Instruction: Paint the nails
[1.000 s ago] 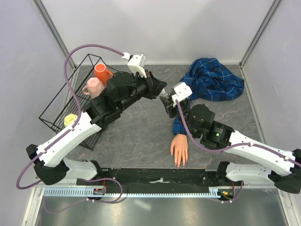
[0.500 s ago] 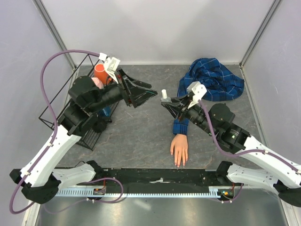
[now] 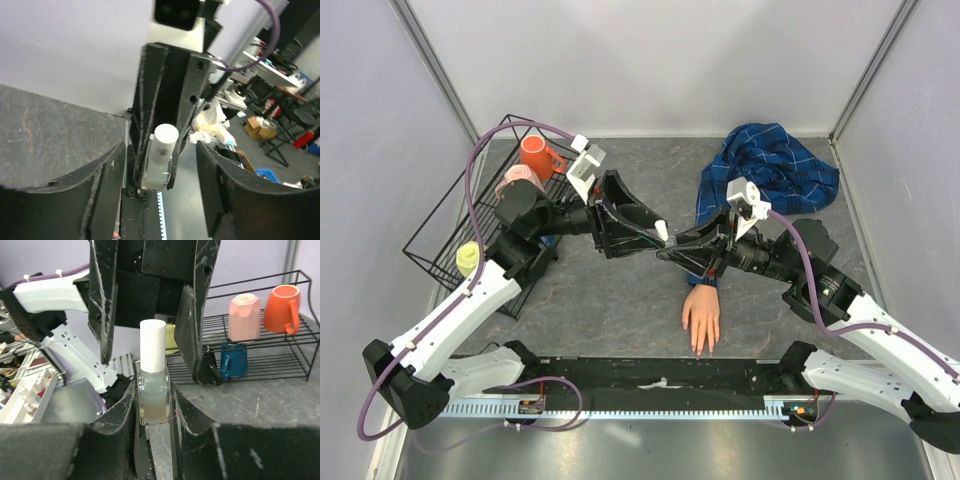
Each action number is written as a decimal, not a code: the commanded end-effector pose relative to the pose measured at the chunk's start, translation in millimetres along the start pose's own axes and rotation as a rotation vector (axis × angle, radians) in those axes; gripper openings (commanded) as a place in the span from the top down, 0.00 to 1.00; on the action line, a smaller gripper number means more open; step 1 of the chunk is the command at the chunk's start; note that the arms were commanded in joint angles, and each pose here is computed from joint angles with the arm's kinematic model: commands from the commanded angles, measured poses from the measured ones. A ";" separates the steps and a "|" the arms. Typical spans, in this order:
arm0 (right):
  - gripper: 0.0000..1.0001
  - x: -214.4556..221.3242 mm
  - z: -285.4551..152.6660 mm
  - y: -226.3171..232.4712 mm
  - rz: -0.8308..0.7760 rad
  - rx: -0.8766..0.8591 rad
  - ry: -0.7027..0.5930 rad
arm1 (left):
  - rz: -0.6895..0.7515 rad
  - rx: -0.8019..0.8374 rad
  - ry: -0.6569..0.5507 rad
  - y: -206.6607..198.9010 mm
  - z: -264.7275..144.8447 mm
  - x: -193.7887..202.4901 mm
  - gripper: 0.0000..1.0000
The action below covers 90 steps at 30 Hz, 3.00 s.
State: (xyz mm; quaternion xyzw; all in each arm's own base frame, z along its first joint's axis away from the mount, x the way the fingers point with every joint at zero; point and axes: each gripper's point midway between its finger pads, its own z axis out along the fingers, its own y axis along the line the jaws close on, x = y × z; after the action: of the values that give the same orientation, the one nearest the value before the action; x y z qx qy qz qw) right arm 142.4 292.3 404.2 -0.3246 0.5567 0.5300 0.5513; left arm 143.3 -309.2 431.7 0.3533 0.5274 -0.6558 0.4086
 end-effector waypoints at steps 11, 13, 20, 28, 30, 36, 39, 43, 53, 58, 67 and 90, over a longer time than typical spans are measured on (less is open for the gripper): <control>1.00 -7.5 2.5 15.9 0.025 -0.098 -0.027 | 0.045 0.154 -0.011 -34.8 -6.0 -5.8 0.56; 1.00 -8.6 2.9 14.2 0.024 -0.092 -0.031 | 0.043 0.152 -0.011 -35.1 -6.1 -6.2 0.63; 1.00 -6.2 8.1 -26.2 -0.044 0.108 -0.012 | 0.063 -0.094 -0.078 -8.0 2.3 -31.0 0.98; 1.00 2.1 3.2 -114.8 -0.167 0.606 0.030 | -0.006 -0.731 -0.169 59.8 10.4 -34.1 0.98; 1.00 1.7 3.0 -117.9 -0.168 0.625 0.028 | 0.000 -0.748 -0.159 60.5 20.1 -32.8 0.98; 1.00 -5.4 -1.6 -114.3 -0.176 0.622 0.008 | -0.049 -0.747 -0.180 62.0 27.6 -33.3 0.98; 1.00 -8.3 -2.5 -102.3 -0.172 0.566 -0.008 | 0.007 -0.630 -0.156 42.7 35.8 -36.0 0.61; 1.00 -7.5 -0.7 -81.6 -0.167 0.452 -0.007 | 0.084 -0.484 -0.180 3.7 19.9 -50.8 0.47; 1.00 -9.8 -3.3 -17.2 -0.122 0.111 0.006 | 0.158 -0.212 -0.099 -41.2 -9.9 -42.7 0.01; 1.00 -15.4 -7.6 10.0 -0.092 -0.018 -0.001 | 0.125 -0.100 -0.047 -46.2 -5.5 -32.9 0.06; 1.00 -37.0 -4.0 37.6 -0.046 -0.152 -0.046 | 0.122 0.098 -0.028 -63.1 0.9 -23.4 0.09; 1.00 -27.7 14.5 -32.7 -0.143 0.155 0.020 | 0.041 -0.251 -0.042 -2.4 13.0 -47.0 0.98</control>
State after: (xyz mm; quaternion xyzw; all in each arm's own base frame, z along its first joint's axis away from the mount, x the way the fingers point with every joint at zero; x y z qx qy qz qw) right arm 135.3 297.0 428.3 -0.3548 0.5371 0.5365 0.5458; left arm 129.8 -310.2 477.2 0.3574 0.5207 -0.6302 0.4517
